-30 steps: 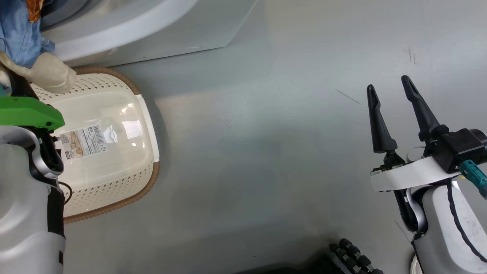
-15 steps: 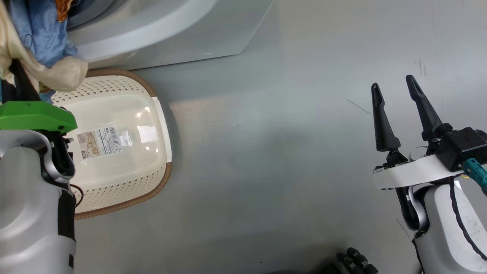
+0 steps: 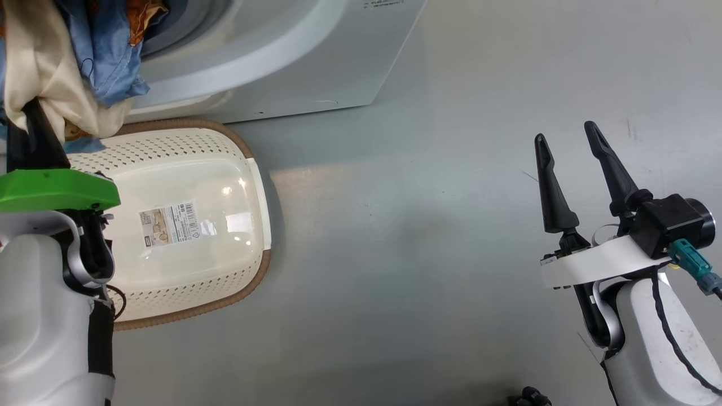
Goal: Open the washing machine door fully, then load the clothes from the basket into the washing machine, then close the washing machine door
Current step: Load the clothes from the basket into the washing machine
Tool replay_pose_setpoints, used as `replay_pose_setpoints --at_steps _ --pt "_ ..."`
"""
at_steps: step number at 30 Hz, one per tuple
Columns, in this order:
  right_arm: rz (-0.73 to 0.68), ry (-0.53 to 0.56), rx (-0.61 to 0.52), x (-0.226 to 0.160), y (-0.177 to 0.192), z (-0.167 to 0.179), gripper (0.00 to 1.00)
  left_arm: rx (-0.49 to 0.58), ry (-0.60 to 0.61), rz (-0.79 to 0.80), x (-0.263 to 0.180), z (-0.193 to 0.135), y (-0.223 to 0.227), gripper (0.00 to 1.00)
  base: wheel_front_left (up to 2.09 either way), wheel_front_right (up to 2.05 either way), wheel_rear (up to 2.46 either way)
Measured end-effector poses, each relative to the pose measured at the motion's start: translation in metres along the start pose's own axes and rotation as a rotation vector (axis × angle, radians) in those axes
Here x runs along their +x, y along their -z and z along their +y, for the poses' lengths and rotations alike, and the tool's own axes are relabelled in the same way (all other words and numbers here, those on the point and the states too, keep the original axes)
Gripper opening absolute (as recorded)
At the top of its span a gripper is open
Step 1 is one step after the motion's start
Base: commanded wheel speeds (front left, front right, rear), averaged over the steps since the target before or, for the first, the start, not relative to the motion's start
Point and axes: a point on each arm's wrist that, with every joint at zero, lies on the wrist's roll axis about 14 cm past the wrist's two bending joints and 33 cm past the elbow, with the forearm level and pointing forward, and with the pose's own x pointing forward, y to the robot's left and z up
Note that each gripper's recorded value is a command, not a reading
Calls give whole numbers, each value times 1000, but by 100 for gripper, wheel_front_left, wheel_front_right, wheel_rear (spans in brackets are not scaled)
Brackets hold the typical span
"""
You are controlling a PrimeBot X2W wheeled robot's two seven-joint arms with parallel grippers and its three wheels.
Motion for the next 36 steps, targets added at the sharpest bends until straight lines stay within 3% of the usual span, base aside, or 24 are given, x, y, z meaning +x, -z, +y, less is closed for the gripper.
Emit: replay_pose_setpoints --at_steps 13,27,36 --pt "-15 14 18 -9 -8 2 100 -59 145 -150 15 -49 -61 0 0 0 0" --pt "1 55 33 -28 -8 -3 100 23 152 -211 66 -73 -106 0 0 0 0" --pt "36 131 34 -47 1 -22 100 53 166 -213 96 -95 -109 0 0 0 0"
